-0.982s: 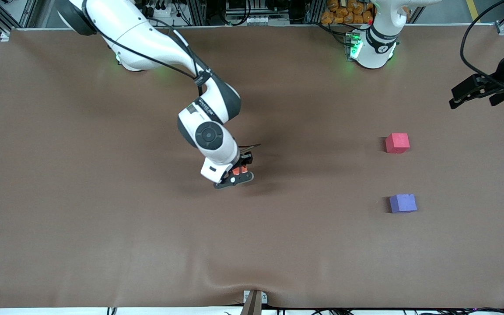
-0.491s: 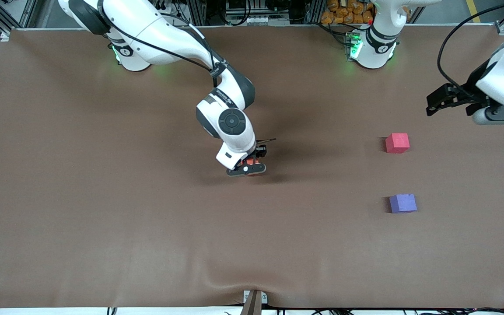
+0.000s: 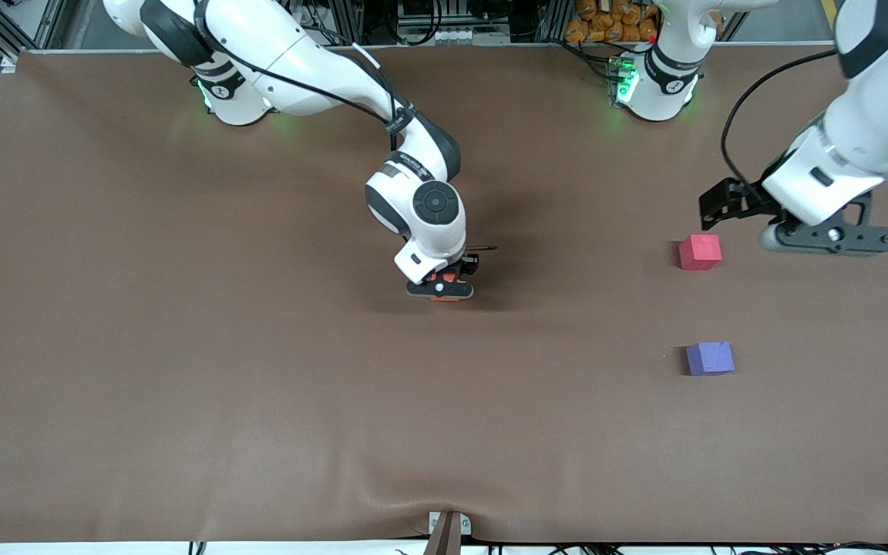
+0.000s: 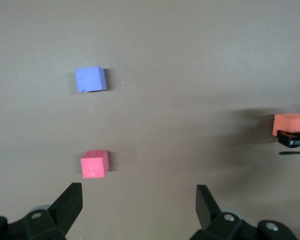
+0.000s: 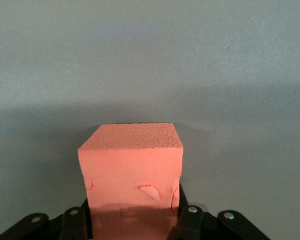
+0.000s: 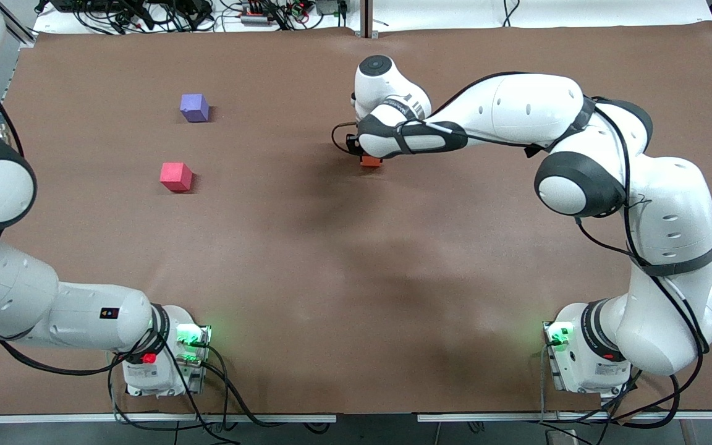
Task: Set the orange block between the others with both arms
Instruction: 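Set the orange cube down mid-table while the left gripper approaches it, then open the right gripper and withdraw it while the left gripper descends, then grasp the orange cube with the left gripper and lift it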
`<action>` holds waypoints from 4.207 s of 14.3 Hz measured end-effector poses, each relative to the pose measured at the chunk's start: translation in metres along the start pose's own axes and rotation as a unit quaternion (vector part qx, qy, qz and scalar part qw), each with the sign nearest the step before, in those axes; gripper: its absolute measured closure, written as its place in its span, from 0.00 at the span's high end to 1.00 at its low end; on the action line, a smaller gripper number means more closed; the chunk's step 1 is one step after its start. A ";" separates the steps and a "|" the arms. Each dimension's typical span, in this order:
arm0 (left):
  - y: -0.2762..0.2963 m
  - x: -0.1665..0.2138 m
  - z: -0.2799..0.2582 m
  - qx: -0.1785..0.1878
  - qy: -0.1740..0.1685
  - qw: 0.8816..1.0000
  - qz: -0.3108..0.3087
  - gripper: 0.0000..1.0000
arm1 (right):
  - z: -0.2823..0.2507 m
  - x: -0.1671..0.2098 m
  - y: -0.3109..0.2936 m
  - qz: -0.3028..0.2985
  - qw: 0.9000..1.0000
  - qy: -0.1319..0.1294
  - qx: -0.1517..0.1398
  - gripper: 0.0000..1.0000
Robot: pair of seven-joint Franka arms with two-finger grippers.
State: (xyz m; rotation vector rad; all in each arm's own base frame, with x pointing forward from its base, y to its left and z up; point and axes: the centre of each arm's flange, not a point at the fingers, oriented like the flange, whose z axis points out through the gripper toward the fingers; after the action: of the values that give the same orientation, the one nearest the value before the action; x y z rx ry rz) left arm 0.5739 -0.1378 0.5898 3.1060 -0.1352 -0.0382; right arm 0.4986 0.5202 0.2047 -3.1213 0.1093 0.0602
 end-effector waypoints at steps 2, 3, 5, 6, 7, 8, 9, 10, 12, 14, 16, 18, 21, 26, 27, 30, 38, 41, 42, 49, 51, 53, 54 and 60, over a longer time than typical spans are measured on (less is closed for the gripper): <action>0.012 0.006 0.003 -0.003 0.000 1.000 0.009 1.00 | -0.002 0.006 0.003 0.005 1.000 0.004 0.000 0.85; 0.018 0.008 0.006 -0.004 -0.001 1.000 0.010 1.00 | -0.004 0.011 0.005 0.008 1.000 0.007 0.002 0.94; 0.030 0.010 0.013 -0.004 -0.008 1.000 0.003 1.00 | -0.014 0.022 0.010 0.016 1.000 0.014 0.008 1.00; 0.040 0.010 0.018 -0.004 -0.011 1.000 0.000 1.00 | -0.022 0.030 0.013 0.022 0.999 0.019 0.013 1.00; 0.052 0.009 0.023 -0.003 -0.015 1.000 -0.004 1.00 | -0.031 0.037 0.018 0.028 0.999 0.024 0.017 1.00; 0.062 0.008 0.026 -0.001 -0.016 1.000 -0.007 1.00 | -0.041 0.045 0.024 0.035 0.999 0.030 0.022 1.00; 0.071 0.008 0.030 0.000 -0.017 1.000 -0.007 1.00 | -0.053 0.053 0.030 0.041 0.998 0.036 0.028 1.00; 0.079 0.007 0.033 0.001 -0.018 1.000 -0.007 1.00 | -0.063 0.061 0.036 0.048 0.998 0.041 0.032 1.00; 0.097 0.007 0.040 0.000 -0.019 1.000 -0.008 1.00 | -0.076 0.078 0.053 0.065 0.996 0.046 0.037 1.00; 0.119 0.008 0.052 -0.002 -0.016 1.000 -0.014 1.00 | -0.078 0.096 0.073 0.069 0.996 0.045 0.040 1.00; 0.146 0.010 0.070 -0.006 -0.014 1.000 -0.018 1.00 | -0.080 0.118 0.101 0.042 0.997 0.046 0.038 1.00; 0.171 0.013 0.089 -0.006 -0.014 1.000 -0.017 1.00 | -0.075 0.139 0.136 0.010 0.999 0.040 0.028 1.00; 0.205 0.016 0.116 -0.004 -0.008 1.000 -0.012 1.00 | -0.061 0.162 0.189 -0.027 0.999 0.027 0.016 1.00; 0.249 0.015 0.145 -0.021 0.010 1.000 0.003 1.00 | -0.055 0.176 0.221 -0.059 0.998 0.026 0.013 1.00; 0.254 0.016 0.152 -0.023 0.012 1.000 0.003 1.00 | -0.055 0.181 0.230 -0.064 0.998 0.027 0.013 1.00; 0.266 0.019 0.170 -0.029 0.014 0.999 -0.007 1.00 | -0.055 0.200 0.272 -0.061 0.998 0.029 0.013 1.00; 0.315 0.006 0.208 -0.043 0.022 0.999 -0.006 1.00 | -0.145 0.217 0.372 -0.074 0.992 0.102 0.006 1.00; 0.344 -0.010 0.236 -0.021 0.020 1.000 -0.013 1.00 | -0.200 0.205 0.420 -0.086 0.992 0.085 -0.016 1.00; 0.351 -0.015 0.246 -0.008 0.021 1.000 -0.009 1.00 | -0.213 0.201 0.437 -0.083 0.993 0.078 -0.019 1.00; 0.380 -0.038 0.303 0.030 0.008 0.999 -0.007 1.00 | -0.279 0.162 0.519 -0.050 0.999 0.007 0.001 1.00; 0.396 -0.054 0.319 0.037 0.000 0.999 -0.012 1.00 | -0.313 0.143 0.520 -0.047 0.999 0.003 -0.007 1.00; 0.409 -0.067 0.336 0.041 -0.006 0.999 -0.020 1.00 | -0.345 0.123 0.521 -0.041 0.999 0.002 -0.018 1.00; 0.414 -0.072 0.345 0.042 -0.007 0.999 -0.029 1.00 | -0.354 0.115 0.523 -0.039 0.999 -0.001 -0.020 1.00; 0.420 -0.072 0.388 0.025 0.000 0.998 -0.064 1.00 | -0.387 0.098 0.537 -0.025 0.999 -0.002 -0.021 1.00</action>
State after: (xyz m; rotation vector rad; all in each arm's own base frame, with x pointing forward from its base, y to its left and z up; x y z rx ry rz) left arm 0.4562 -0.5623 0.2179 3.1592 0.0642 -0.0386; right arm 0.5733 -0.0292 0.5790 -3.1642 0.0294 0.0697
